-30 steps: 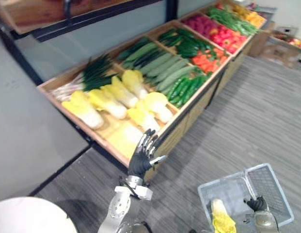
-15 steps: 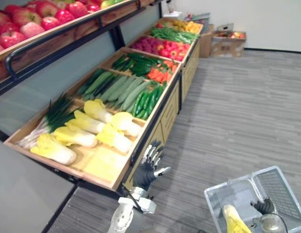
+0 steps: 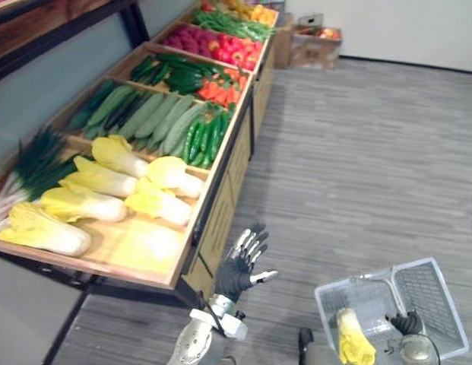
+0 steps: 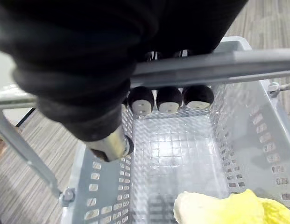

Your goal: Pick vegetable in the basket

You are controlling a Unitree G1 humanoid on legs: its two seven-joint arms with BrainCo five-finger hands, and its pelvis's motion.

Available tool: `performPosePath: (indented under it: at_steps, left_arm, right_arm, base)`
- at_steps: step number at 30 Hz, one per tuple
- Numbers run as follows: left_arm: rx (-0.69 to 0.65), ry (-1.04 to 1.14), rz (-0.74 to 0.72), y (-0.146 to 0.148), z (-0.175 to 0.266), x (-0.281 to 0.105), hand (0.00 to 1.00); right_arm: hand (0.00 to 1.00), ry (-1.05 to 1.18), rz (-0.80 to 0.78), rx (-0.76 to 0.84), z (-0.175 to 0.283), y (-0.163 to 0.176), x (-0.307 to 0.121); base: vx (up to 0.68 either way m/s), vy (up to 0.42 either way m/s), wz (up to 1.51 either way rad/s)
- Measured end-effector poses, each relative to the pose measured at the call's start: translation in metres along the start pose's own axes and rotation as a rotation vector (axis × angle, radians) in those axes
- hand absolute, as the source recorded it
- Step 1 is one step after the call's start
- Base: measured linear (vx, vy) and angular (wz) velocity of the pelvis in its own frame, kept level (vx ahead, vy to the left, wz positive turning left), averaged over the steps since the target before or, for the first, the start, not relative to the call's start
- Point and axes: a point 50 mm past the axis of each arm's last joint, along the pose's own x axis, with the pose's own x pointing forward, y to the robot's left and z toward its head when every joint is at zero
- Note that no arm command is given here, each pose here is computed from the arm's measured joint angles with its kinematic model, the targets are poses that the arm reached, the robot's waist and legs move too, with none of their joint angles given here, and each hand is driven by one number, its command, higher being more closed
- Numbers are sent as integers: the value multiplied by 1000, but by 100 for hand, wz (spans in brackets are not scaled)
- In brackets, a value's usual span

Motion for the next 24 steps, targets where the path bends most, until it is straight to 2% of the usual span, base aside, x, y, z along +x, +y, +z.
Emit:
performPosePath:
  at_steps: [11, 24]
  left_arm:
    - [72, 1, 94, 15, -6, 9, 0]
    - [74, 90, 100, 16, -26, 2, 0]
  right_arm:
    - [100, 73, 3, -33, -18, -3, 0]
    - [100, 18, -16, -35, -18, -11, -5]
  base:
    - [87, -34, -6]
    - [15, -27, 20]
